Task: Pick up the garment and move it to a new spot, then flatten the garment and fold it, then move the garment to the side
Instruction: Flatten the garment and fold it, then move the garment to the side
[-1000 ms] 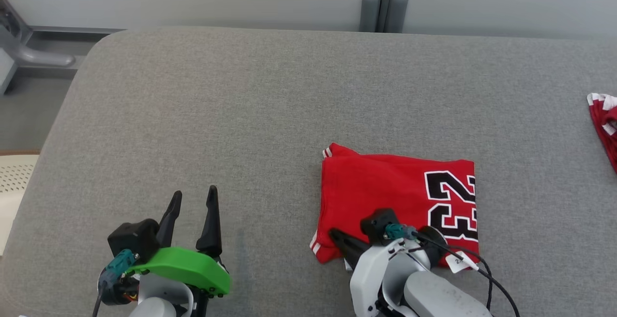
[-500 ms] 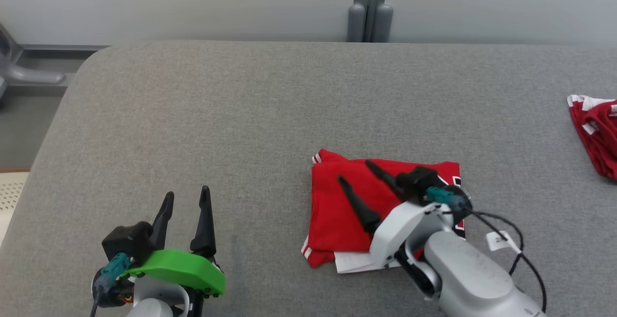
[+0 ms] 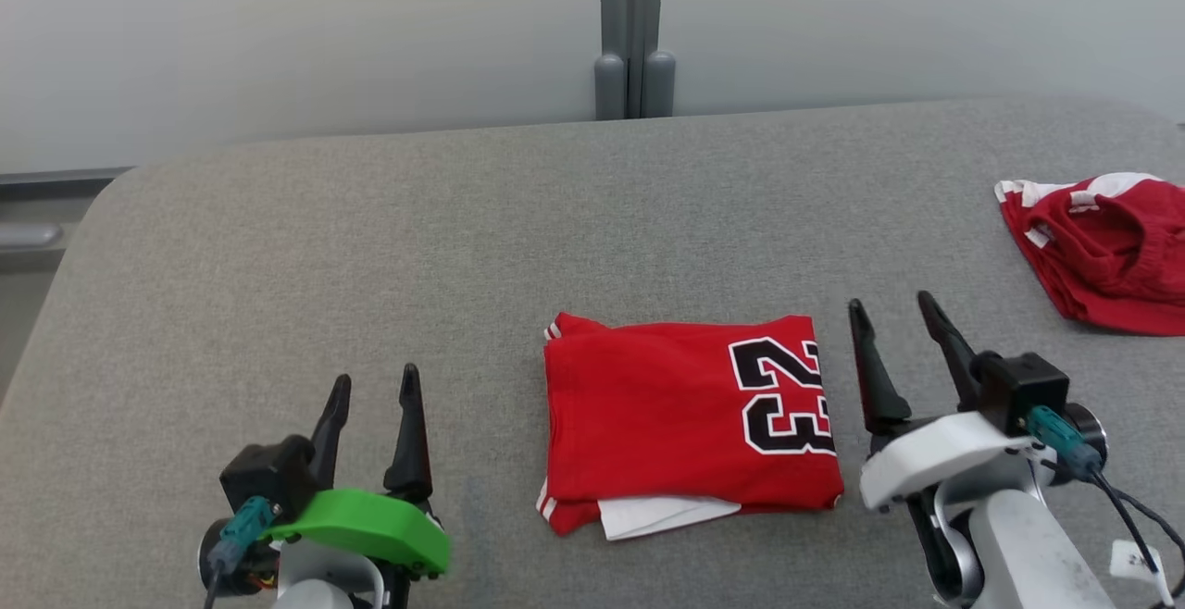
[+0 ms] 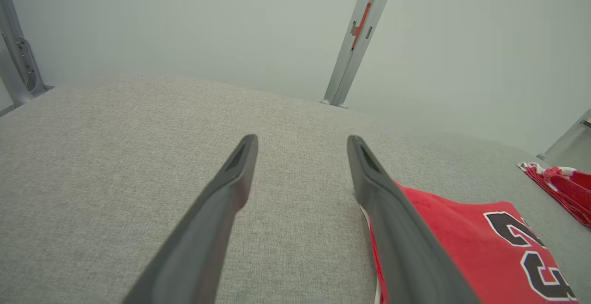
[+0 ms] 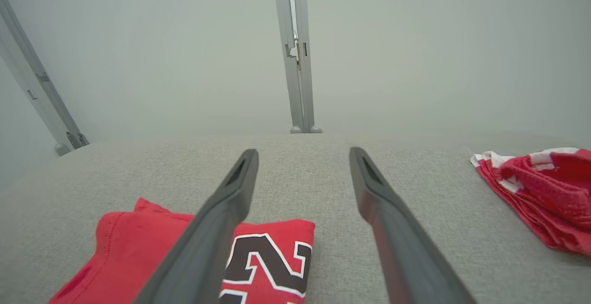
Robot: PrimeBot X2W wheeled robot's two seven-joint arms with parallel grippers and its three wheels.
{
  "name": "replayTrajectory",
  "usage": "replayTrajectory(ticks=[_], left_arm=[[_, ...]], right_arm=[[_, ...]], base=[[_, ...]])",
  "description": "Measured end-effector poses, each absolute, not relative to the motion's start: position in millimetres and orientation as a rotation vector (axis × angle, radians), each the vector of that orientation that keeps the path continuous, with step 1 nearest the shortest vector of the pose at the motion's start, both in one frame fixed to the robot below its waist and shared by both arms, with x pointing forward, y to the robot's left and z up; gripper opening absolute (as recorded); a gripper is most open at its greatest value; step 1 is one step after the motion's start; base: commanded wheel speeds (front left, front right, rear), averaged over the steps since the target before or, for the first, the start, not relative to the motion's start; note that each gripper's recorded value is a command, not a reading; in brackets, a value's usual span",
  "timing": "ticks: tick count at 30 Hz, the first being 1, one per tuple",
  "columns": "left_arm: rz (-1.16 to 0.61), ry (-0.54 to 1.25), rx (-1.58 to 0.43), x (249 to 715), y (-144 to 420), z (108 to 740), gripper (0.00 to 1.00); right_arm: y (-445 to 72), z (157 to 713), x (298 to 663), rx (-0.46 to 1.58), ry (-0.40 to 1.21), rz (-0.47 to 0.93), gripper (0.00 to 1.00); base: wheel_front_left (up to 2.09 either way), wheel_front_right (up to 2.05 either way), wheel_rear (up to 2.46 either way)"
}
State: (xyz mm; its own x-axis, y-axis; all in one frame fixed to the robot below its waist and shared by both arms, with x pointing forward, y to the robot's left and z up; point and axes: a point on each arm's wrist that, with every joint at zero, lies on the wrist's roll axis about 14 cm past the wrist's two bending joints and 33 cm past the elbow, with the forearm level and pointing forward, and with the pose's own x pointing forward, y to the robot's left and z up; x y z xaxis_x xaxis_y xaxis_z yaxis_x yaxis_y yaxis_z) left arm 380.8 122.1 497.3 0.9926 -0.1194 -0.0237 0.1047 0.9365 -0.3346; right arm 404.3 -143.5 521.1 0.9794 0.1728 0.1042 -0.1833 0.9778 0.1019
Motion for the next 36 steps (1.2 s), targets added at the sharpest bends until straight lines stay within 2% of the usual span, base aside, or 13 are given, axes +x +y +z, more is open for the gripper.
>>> replayTrajectory(ticks=[7, 12, 31, 36], left_arm=[[-0.12, 0.052, -0.35, 369, 114, 491, 1.0], [-0.081, 0.062, -0.355, 362, 124, 483, 1.0], [-0.05, 0.053, -0.321, 358, 137, 477, 1.0], [-0.04, 0.056, -0.325, 357, 140, 475, 1.0]], right_arm=[[-175, 517, 376, 0.116, -0.086, 0.077, 1.0], [-170, 515, 367, 0.15, -0.073, 0.088, 1.0], [-150, 505, 368, 0.167, -0.025, 0.144, 1.0], [-157, 479, 368, 0.154, 0.104, 0.122, 1.0]], base=[[0.0, 0.0, 0.0], [0.0, 0.0, 0.0], [0.0, 0.0, 0.0], [0.0, 0.0, 0.0]])
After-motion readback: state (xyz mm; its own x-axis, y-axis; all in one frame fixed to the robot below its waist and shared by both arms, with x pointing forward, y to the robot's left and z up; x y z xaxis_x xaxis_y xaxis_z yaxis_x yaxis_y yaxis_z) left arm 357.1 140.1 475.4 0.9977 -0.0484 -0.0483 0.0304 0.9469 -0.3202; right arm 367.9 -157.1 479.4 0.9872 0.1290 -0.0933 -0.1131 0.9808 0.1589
